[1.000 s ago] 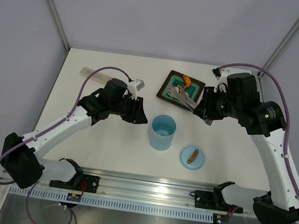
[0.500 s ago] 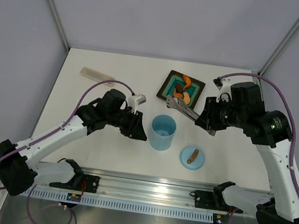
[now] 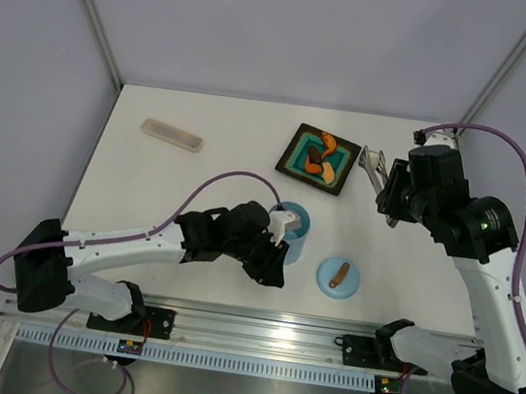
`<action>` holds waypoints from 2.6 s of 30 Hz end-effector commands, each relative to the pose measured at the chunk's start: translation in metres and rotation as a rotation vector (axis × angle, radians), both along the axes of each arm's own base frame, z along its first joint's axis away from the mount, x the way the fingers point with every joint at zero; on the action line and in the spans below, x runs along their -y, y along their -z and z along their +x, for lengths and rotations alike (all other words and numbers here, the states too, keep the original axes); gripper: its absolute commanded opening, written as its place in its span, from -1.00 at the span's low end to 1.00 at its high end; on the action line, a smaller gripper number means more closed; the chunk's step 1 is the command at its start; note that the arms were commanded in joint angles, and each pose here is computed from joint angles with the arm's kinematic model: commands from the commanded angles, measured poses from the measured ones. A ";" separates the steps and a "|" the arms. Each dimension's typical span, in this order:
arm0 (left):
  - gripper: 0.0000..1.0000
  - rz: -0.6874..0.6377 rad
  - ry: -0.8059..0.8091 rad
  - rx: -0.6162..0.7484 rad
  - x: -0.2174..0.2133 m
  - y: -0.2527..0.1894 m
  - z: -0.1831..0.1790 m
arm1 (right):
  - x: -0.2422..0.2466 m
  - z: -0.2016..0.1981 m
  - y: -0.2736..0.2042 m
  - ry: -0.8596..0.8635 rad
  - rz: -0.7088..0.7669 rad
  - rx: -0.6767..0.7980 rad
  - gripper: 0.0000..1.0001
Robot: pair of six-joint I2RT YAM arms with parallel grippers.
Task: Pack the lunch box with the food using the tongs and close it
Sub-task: Move the packing box to the center of the board, then place the fake food in the packing box.
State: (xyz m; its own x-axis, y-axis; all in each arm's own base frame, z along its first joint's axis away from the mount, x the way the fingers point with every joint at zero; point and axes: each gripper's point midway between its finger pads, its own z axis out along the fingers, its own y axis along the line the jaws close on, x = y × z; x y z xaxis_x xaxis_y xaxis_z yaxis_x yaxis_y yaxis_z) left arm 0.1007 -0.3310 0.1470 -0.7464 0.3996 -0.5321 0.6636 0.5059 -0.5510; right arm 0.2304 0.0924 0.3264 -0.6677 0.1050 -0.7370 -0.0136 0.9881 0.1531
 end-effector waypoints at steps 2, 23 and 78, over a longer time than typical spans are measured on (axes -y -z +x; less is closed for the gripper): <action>-0.32 -0.071 -0.106 0.172 0.039 -0.025 0.032 | 0.025 0.020 -0.016 0.224 -0.023 0.089 -0.62; -0.37 0.095 -0.299 0.364 0.084 0.017 0.090 | 0.026 0.025 -0.016 0.230 -0.040 0.101 -0.60; 0.30 0.003 -0.838 0.194 -0.163 -0.095 0.153 | -0.126 -0.004 0.035 -0.627 0.146 -0.135 -0.57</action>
State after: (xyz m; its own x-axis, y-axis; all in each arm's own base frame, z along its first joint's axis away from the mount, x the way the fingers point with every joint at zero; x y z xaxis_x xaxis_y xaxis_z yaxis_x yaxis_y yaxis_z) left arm 0.2475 -0.1699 0.2296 -0.7171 -0.2191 -0.6617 0.1592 0.8727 -0.4615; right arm 0.2294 0.2102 0.2880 -0.7446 -0.2102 -0.6335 -0.5030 0.8006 0.3256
